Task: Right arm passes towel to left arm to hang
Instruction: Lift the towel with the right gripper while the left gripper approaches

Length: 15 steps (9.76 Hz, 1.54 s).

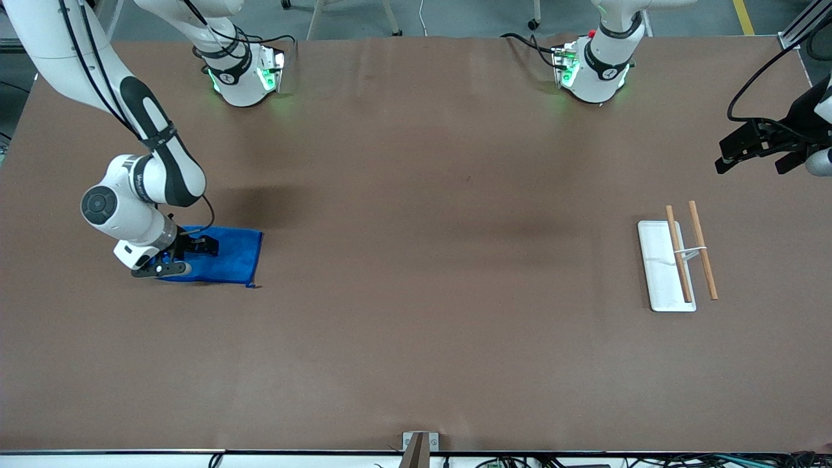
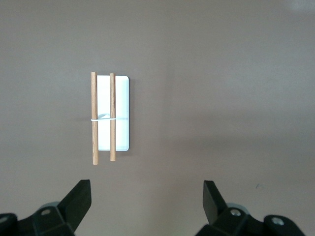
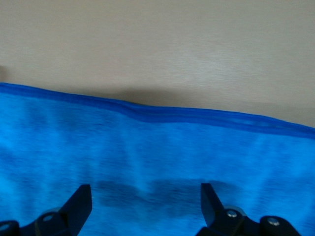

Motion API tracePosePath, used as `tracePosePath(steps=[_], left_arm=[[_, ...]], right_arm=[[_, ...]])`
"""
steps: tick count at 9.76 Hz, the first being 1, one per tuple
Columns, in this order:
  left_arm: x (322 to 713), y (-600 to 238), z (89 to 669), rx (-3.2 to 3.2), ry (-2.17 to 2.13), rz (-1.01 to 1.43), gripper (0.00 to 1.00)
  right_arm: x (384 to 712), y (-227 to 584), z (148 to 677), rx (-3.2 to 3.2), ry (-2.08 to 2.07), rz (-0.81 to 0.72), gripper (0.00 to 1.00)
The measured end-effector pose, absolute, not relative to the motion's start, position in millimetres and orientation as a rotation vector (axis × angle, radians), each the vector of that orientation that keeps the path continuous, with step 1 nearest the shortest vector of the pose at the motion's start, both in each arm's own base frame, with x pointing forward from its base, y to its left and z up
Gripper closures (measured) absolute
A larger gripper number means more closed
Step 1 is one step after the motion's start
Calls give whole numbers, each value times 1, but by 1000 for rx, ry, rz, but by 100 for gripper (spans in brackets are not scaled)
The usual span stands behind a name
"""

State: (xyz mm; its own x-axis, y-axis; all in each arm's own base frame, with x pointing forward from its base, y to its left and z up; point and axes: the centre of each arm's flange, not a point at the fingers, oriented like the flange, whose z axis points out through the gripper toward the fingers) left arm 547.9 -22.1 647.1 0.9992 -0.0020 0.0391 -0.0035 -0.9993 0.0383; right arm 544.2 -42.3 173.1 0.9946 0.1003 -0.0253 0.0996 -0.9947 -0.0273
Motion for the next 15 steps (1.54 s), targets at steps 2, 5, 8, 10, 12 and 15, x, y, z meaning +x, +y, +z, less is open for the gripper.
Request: tracePosePath(steps=[2,5,8,10,12,15], left_arm=[[548,-22,646,3103,-4,59,0],[549,-22,645,3103,-4,56,0],[549,-22,645,3103,-4,55,0],[549,-22,645,3103,-57,56,0],[549,-22,645,3102,-128,58,0],[546,-32,646,3088,-326,33,0]], right_arm=[[543,-42,169,-3108,-163,51,16],[548,-44,175,-3108,-184,29,63],[564,-44,194,-3076,-190,214,95],[598,-43,250,-3040,-154,274,95],[618,-15,312,-2999,-75,277,95],[624,78,389,-2900,61,244,94]])
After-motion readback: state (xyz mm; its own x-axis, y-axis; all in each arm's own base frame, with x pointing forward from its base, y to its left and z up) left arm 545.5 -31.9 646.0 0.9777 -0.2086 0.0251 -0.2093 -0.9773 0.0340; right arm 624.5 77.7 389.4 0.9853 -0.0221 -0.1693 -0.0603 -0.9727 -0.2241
